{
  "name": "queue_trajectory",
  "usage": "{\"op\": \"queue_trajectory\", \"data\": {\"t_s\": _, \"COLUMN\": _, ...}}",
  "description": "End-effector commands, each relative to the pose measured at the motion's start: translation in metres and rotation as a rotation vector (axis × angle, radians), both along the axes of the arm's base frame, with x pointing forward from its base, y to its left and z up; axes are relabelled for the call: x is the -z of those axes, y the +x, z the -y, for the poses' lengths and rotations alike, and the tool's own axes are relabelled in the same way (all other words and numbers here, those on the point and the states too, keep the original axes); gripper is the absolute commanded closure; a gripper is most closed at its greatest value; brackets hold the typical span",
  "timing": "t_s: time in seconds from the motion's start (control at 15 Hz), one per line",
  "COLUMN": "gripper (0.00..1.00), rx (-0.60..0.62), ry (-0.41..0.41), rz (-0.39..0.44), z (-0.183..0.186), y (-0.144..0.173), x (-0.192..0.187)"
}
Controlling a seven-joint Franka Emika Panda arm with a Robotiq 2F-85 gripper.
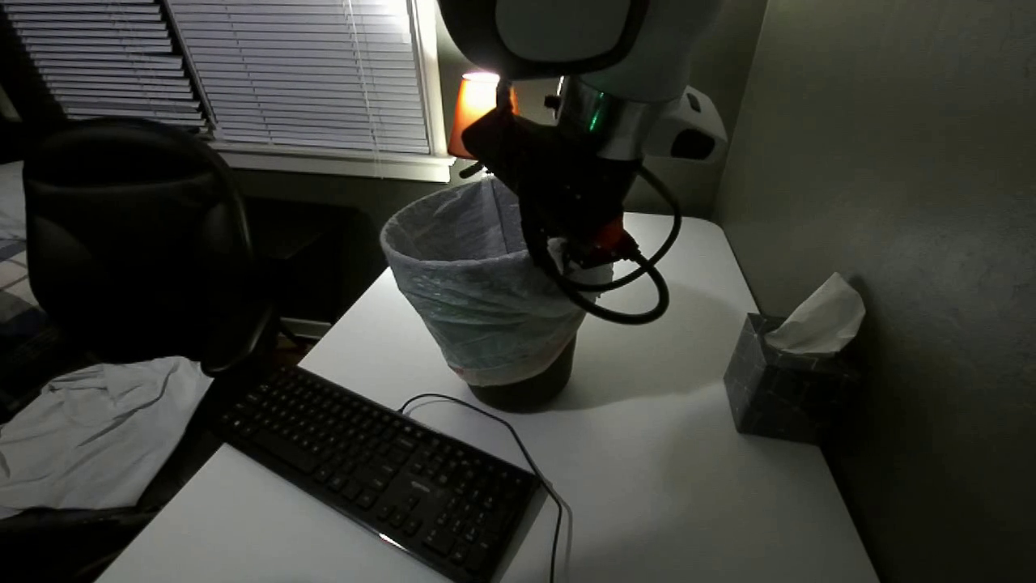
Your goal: Pick up the bin and make it stand upright
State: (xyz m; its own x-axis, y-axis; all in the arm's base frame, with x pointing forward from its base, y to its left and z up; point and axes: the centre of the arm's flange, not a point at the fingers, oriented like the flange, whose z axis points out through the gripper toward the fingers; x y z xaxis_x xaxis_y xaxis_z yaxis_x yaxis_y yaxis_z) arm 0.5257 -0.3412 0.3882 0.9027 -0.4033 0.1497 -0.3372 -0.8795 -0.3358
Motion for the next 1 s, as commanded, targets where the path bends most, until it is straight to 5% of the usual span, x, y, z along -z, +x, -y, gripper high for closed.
{"op": "queue_trajectory", "data": {"t_s": 0.0, "gripper": 0.54, "rx": 0.009, "ry": 0.044, "rz": 0.017, "z": 0.008, "y": 0.004, "x": -0.004}}
{"op": "queue_trajectory", "data": {"t_s": 0.47, "gripper": 0.01, "rx": 0.020, "ry": -0.003, "rz": 0.042, "z": -0.008, "y": -0.005, "x": -0.023}}
{"op": "queue_trajectory", "data": {"t_s": 0.93, "gripper": 0.00, "rx": 0.080, "ry": -0.151, "rz": 0.068, "z": -0.052, "y": -0.022, "x": -0.055}}
